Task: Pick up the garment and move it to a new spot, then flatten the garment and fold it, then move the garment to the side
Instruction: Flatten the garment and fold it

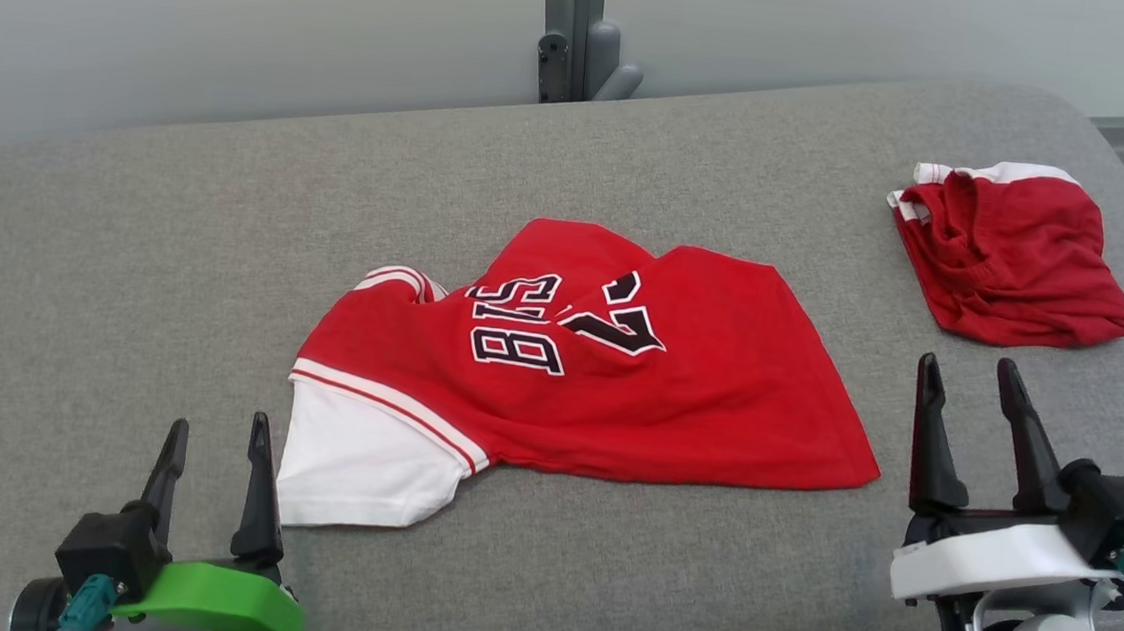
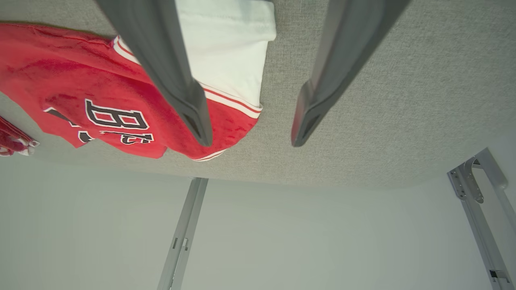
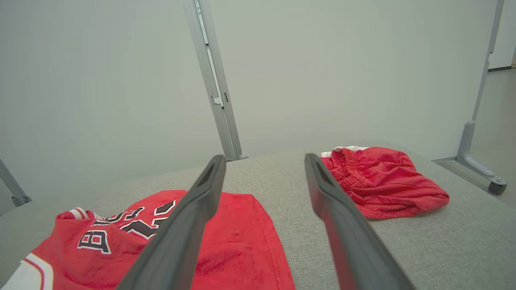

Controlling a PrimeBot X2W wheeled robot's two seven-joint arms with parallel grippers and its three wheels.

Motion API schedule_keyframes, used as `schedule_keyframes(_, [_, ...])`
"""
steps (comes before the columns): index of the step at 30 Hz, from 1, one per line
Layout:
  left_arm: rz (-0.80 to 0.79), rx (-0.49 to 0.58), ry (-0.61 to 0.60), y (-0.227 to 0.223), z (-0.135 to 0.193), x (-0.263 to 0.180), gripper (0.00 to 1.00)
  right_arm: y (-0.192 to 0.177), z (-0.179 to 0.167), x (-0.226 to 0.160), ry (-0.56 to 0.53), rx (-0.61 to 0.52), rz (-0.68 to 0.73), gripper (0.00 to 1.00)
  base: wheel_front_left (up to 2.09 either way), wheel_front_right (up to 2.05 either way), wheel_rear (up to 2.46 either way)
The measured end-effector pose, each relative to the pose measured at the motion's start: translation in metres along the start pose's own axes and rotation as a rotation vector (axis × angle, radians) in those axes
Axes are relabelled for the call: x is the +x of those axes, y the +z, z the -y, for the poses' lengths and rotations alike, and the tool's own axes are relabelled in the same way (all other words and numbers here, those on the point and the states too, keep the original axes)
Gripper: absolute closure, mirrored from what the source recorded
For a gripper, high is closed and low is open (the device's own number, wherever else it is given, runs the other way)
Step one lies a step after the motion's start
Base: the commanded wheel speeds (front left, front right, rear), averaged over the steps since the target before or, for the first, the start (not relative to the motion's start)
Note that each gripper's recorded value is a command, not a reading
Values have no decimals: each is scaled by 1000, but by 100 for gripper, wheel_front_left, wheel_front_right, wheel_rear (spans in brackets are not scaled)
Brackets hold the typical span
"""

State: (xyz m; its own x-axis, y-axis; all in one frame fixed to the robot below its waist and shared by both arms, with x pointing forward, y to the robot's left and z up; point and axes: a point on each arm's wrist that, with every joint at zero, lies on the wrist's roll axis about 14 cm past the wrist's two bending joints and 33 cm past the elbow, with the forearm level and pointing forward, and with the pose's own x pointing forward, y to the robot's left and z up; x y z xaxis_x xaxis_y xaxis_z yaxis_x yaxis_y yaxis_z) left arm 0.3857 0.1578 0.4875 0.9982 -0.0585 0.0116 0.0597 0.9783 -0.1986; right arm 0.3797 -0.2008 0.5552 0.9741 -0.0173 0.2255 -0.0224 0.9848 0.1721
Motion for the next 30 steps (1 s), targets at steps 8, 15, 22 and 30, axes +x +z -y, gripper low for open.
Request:
schedule_keyframes(8, [7,-9,11,2,4,-22,0,-4,-28,-11,76,29,-18,0,0,0,0])
schedule_keyframes(15, [4,-13,24,1,1,-26,0,-11,-35,-16,95,35,-40,0,0,0,0])
schedule_keyframes(22, [-20,-14,27,-7,1,-26,0,-17,-32,-18,86,39,-60,0,0,0,0])
schedule_keyframes(30, [-174,-48,28,-51,0,-35,0,-35,-24,-21,56,56,-115,0,0,0,0])
